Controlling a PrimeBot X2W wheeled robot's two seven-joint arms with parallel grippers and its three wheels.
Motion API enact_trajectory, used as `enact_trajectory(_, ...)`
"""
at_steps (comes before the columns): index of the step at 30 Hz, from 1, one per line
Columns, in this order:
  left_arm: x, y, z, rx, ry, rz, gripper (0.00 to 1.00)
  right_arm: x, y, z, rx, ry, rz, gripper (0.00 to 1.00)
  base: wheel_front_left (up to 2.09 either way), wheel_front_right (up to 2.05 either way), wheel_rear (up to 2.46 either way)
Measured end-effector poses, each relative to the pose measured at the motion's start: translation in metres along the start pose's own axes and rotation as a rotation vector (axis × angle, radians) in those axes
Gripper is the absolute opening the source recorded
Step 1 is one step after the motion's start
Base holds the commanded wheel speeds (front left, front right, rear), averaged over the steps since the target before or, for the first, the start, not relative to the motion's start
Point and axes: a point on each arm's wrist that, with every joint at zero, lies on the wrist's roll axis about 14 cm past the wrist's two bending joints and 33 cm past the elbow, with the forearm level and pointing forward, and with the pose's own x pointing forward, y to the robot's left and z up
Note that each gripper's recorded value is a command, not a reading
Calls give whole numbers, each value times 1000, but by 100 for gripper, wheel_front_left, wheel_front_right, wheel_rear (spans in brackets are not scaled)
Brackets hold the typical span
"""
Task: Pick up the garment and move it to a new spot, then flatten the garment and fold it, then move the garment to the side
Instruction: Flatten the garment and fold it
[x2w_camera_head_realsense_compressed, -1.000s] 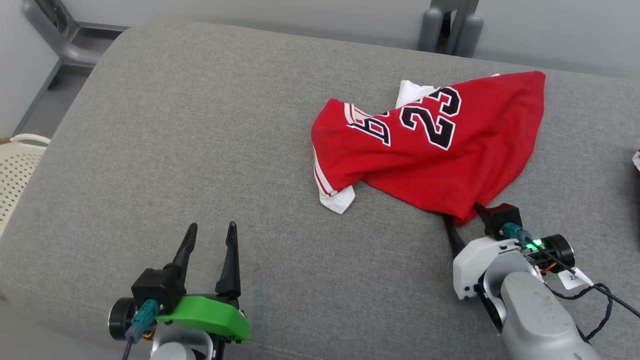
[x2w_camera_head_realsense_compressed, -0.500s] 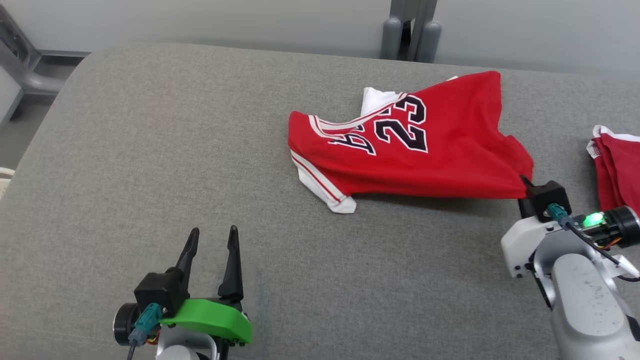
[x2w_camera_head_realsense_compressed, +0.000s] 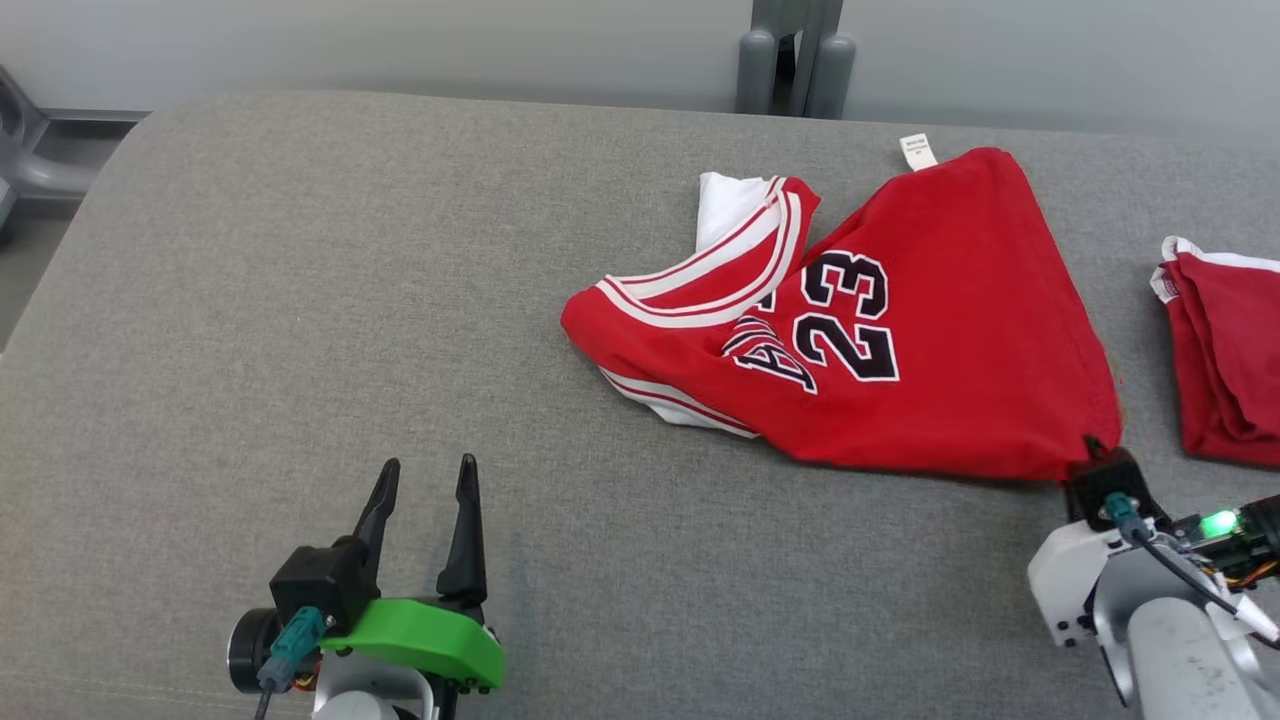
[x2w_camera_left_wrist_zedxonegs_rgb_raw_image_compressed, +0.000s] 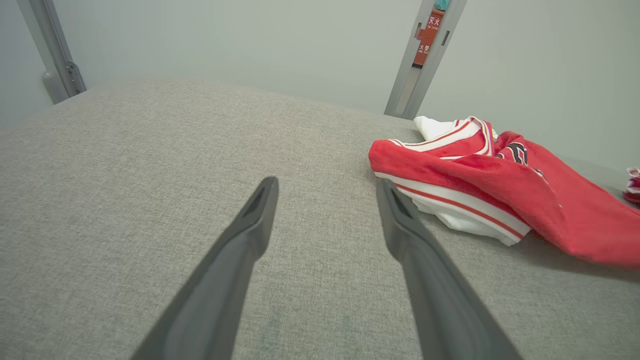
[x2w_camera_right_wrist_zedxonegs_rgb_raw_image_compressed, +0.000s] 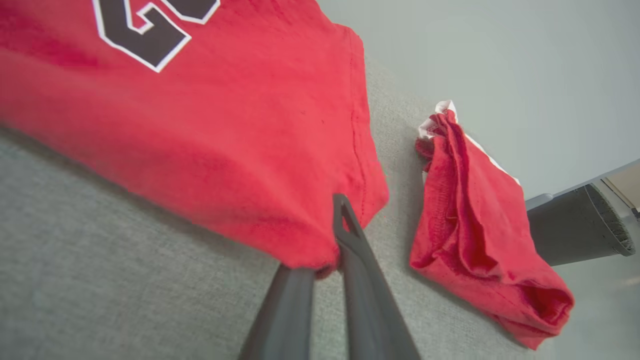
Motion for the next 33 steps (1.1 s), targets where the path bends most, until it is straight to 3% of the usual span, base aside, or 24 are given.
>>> enact_trajectory(6,-1,3,4,8,-11,4,100,-7,33,9,84,-52,59,100,0,0,0)
enact_trajectory(12,-5,-2,11,10,-33,-12,100,-23,40,30,163,-142,60,100,0,0,0)
enact_trajectory(25,-11,-20,6,21,-14,-79,100,-67,-2,74,354,-320,-55,100,0,0,0)
enact_trajectory(33,23,-35,3,89,37,-180,100,-69,-9,87,428,-367,-56,100,0,0,0)
